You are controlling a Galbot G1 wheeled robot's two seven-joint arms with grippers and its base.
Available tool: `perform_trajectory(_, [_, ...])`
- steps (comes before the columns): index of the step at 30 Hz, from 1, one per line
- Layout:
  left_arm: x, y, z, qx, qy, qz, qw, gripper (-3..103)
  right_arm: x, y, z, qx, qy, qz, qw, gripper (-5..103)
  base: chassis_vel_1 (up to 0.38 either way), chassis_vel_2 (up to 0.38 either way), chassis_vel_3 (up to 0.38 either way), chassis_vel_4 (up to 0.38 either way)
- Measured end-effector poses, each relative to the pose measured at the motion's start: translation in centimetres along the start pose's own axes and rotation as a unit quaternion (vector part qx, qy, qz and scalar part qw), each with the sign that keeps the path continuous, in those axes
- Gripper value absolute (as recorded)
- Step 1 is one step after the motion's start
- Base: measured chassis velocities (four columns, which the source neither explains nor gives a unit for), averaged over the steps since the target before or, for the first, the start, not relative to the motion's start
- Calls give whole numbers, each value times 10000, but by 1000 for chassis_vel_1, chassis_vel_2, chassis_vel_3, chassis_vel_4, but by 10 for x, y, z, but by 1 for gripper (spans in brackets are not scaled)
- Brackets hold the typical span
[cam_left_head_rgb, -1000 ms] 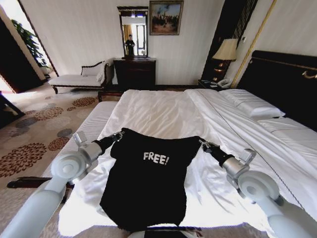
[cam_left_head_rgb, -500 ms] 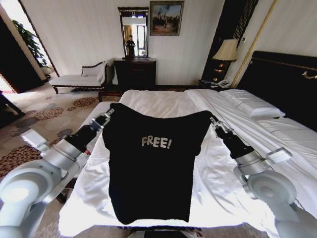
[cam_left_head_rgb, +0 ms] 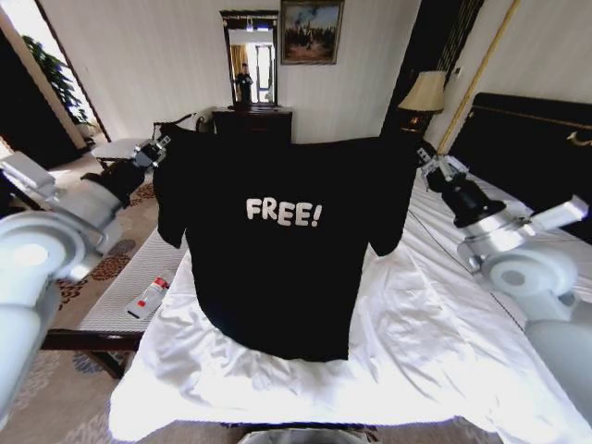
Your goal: Fold the clothes on the bed.
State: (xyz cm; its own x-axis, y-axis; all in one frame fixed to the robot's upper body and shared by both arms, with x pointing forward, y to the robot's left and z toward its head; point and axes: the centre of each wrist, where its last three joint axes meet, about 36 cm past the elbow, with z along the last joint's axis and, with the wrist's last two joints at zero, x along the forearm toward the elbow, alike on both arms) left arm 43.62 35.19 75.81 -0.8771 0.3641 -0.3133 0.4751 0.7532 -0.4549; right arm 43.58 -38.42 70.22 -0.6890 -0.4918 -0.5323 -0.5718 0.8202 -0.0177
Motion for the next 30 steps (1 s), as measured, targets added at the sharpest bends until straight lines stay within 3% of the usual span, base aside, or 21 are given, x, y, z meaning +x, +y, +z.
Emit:
perform_trajectory(4, [-5,-7,-11,86,-103,174,9998,2,-9,-1,-12,61,-145,-64,9999,0,0,0,0,0])
perform_trajectory(7, [5,-17,-7,114,-72,345,9993,2,-3,14,-14,71,-158,-192,9997,0,0,0,0,0])
perform_trajectory(12, [53,-43,23,-14,128,569,9983,2,30,57,6,-23,52,-328,9994,0,0,0,0,0])
perform_trajectory(13, [53,-43,23,-14,128,569,9983,2,30,57,6,-23,52,-328,9994,0,0,0,0,0])
perform_trajectory(19, [106,-70,38,147,279,565,9979,2,57,94,-1,-284,157,-257,9991,0,0,0,0,0])
perform_trajectory(23, [131,-76,18,352,56,499,9981,2,61,113,-28,-376,17,-250,9990,0,0,0,0,0])
perform_trajectory(27, [152,-85,-17,472,-359,588,9965,2,59,127,-79,-128,-142,-353,9992,0,0,0,0,0])
perform_trajectory(30, [159,-94,-33,484,-484,771,9947,2,55,130,-106,-3,-137,-347,9993,0,0,0,0,0])
